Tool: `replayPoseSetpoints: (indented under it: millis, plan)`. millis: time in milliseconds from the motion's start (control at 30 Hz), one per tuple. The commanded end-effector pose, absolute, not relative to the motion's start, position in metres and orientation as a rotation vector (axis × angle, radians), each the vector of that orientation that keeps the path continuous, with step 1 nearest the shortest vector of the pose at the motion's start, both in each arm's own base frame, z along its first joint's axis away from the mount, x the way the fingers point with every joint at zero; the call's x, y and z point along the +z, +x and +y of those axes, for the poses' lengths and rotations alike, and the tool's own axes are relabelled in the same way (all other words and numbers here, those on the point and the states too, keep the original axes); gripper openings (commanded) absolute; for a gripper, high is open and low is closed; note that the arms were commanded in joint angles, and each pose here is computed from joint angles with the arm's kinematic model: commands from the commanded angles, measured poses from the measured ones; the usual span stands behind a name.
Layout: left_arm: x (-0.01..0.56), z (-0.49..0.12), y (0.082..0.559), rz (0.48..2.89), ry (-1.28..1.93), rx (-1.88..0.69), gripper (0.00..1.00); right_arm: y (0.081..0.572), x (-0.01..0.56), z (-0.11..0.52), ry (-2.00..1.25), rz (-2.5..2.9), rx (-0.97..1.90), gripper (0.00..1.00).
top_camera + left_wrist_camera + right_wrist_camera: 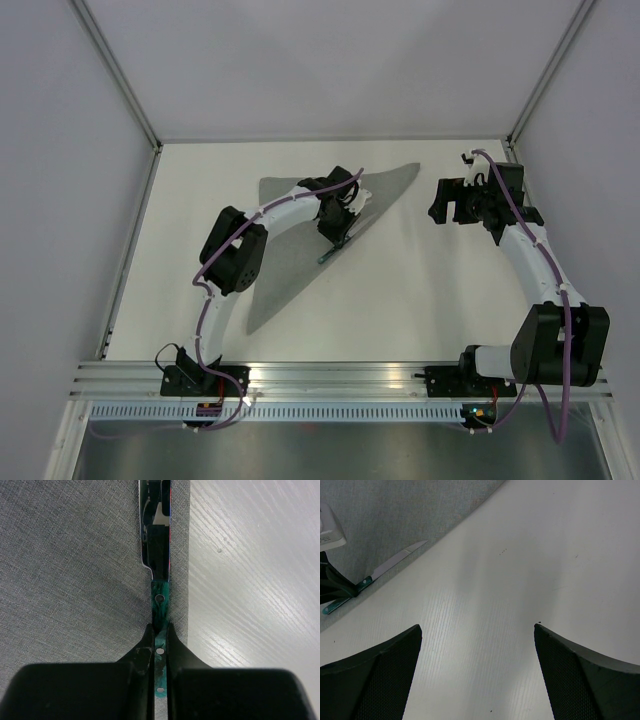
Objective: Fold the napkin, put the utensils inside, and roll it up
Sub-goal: Place the utensil onto the napkin
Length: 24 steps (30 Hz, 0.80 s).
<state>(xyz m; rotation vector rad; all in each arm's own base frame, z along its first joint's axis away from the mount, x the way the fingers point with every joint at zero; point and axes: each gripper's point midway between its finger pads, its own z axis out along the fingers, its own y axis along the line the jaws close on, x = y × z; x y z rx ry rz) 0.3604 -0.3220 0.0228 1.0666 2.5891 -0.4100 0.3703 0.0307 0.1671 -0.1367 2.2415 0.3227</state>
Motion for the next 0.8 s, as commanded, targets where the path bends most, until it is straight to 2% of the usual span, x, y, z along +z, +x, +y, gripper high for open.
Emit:
replayPoseSetpoints:
  millis: [0,767]
  plan:
    - [0.0323,-0.3288,0.3575,2.581,1.02,-0.442,0.02,0.3747,0.175,0.0271,-0.147,2.203,0.283,0.98]
    - [0.0422,-0.325,0.3518,2.583,0.906,-0.468,0.02,0.374,0.1732,0.0269,-0.143,2.21,0.283,0.98]
